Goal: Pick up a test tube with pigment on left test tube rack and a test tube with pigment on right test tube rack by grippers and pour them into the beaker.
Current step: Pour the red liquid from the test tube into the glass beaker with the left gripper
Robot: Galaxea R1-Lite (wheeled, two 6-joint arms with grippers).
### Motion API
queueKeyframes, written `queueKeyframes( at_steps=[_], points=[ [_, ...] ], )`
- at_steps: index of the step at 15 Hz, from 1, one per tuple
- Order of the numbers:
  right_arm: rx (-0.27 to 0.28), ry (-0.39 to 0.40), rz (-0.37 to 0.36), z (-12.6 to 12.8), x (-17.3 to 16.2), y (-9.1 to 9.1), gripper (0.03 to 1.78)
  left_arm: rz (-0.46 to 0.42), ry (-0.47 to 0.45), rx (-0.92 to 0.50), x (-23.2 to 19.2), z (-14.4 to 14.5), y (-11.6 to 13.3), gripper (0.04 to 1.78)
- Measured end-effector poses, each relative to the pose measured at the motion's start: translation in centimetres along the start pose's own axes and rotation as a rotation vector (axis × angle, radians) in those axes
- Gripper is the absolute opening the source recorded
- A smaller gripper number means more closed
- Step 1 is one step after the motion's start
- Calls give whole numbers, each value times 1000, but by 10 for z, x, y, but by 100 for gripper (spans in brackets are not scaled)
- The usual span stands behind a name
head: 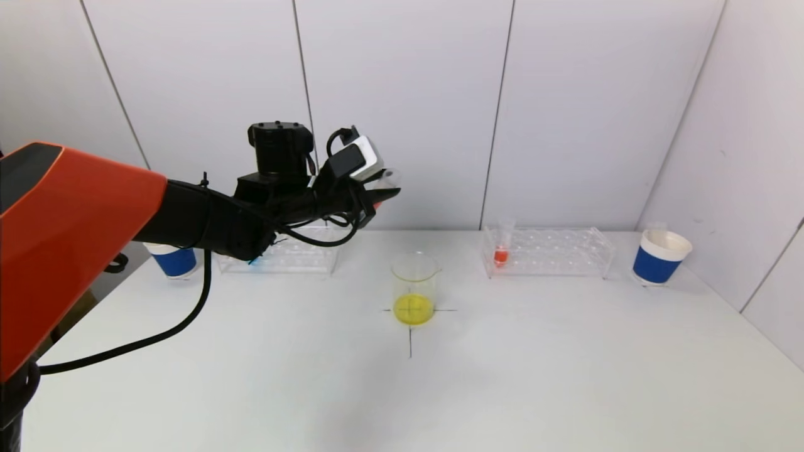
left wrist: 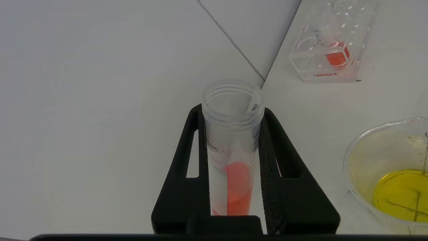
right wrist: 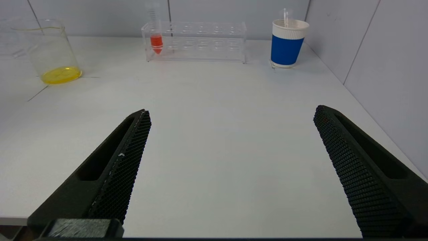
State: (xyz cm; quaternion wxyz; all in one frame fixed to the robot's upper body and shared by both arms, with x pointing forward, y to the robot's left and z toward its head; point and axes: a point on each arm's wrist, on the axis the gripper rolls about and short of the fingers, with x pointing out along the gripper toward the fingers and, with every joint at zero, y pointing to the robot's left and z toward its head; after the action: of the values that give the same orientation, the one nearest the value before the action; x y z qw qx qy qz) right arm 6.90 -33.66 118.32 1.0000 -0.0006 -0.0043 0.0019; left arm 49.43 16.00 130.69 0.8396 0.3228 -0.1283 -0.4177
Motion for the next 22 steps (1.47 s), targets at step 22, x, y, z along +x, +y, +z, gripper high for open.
queueKeyframes(
  at_steps=[22],
  points=[
    [0,0,0,0,0,0,177,-166,-197,478,10,-15,-8,44]
  ],
)
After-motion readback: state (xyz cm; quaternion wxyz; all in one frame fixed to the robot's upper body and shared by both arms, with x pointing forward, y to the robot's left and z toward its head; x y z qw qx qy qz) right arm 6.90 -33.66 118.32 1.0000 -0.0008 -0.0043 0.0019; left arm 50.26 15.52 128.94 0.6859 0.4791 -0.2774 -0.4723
